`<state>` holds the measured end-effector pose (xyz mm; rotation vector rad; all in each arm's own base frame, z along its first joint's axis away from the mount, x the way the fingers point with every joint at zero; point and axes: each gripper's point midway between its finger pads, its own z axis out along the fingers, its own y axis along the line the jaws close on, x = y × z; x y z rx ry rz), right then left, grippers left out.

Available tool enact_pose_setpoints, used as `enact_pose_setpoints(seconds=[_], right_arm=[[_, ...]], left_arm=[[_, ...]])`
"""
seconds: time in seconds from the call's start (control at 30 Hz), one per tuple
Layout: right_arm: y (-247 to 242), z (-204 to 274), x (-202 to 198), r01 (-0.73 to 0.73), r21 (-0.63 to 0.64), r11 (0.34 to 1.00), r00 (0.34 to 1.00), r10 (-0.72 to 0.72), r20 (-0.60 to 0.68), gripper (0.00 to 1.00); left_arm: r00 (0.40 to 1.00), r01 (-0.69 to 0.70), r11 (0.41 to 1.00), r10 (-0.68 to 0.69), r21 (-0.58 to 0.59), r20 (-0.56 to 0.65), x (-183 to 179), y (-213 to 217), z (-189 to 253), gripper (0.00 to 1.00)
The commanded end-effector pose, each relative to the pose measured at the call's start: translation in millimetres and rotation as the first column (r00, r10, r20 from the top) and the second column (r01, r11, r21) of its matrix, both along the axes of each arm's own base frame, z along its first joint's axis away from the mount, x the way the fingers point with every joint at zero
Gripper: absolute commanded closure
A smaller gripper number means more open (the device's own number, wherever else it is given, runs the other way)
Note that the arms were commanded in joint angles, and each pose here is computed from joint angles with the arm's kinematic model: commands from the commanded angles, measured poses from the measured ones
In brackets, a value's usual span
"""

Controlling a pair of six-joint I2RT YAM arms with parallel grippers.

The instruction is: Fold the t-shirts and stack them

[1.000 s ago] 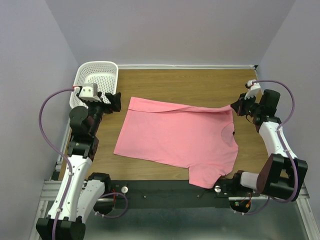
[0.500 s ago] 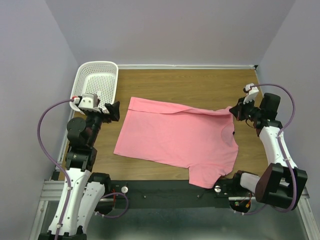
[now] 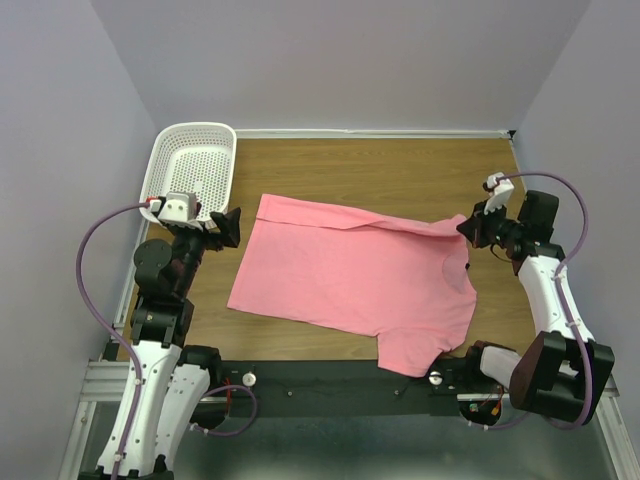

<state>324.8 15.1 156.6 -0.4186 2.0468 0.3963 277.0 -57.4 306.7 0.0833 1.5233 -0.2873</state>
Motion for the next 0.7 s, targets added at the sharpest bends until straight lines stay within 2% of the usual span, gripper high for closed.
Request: enact_pose_setpoints(seconds=[0.0, 0.07, 0.1, 0.17, 0.2, 0.23, 0.3, 0.33, 0.4, 0.43, 0.5, 0.53, 0.6, 0.67], right_arm=[[9, -7, -14, -0.056, 0.022, 0.998, 0.998, 0.056, -0.026, 0.99], [16, -7, -19, -0.108, 0.028, 0.994, 0.994, 0.109, -0.021, 0.96], [21, -13, -30, -0.141, 0.045, 0.989, 0.988, 0.143, -0.062, 0.91], [24, -16, -40, -0.216, 0.003, 0.976, 0.974, 0.216, -0.065, 0.80], [24, -20, -48, -0.228, -0.008, 0.974, 0.969, 0.226, -0.097, 0.67], [21, -19, -48, -0.237, -0.045, 0.970, 0.969, 0.233, -0.084, 0.49], [12, -15, -51, -0.217, -0.117, 0.969, 0.975, 0.210, -0.072, 0.41], [9, -10, -49, -0.207, -0.144, 0.968, 0.978, 0.201, -0.056, 0.33], [1, -4, -41, -0.172, -0.171, 0.970, 0.985, 0.167, -0.042, 0.24], [0, 10, -30, -0.141, -0.151, 0.978, 0.990, 0.139, -0.026, 0.23], [6, 11, -18, -0.170, -0.075, 0.983, 0.985, 0.166, -0.054, 0.23], [9, -4, -10, -0.187, -0.014, 0.982, 0.976, 0.184, -0.120, 0.24], [21, -6, 0, -0.237, 0.037, 0.971, 0.960, 0.240, -0.144, 0.27], [34, -32, 10, -0.263, 0.046, 0.964, 0.934, 0.266, -0.237, 0.29]], left_arm=[[1.000, 0.023, 1.000, -0.023, 0.012, 0.010, -3, -3, -1, 0.04], [1.000, 0.021, 1.000, -0.021, 0.012, 0.009, -3, -2, -1, 0.04], [1.000, 0.021, 1.000, -0.021, 0.012, 0.012, -3, -2, 0, 0.04], [1.000, 0.018, 1.000, -0.018, 0.012, 0.018, -4, -2, 1, 0.04], [1.000, 0.018, 1.000, -0.018, 0.013, 0.017, -4, -2, 0, 0.04], [1.000, 0.016, 1.000, -0.017, 0.012, 0.018, -4, -1, 1, 0.04], [1.000, 0.016, 1.000, -0.017, 0.012, 0.021, -4, -1, 1, 0.04], [1.000, 0.015, 1.000, -0.015, 0.010, 0.024, -5, -1, 2, 0.04], [0.999, 0.018, 1.000, -0.018, 0.009, 0.028, -5, -2, 3, 0.04], [0.999, 0.021, 1.000, -0.021, 0.009, 0.030, -5, -2, 2, 0.04], [0.999, 0.021, 1.000, -0.021, 0.010, 0.035, -5, -2, 4, 0.05], [0.999, 0.021, 1.000, -0.021, 0.010, 0.035, -5, -2, 3, 0.04], [0.999, 0.019, 1.000, -0.020, 0.012, 0.040, -7, -2, 4, 0.04], [0.999, 0.013, 1.000, -0.013, 0.013, 0.042, -7, 0, 4, 0.04]])
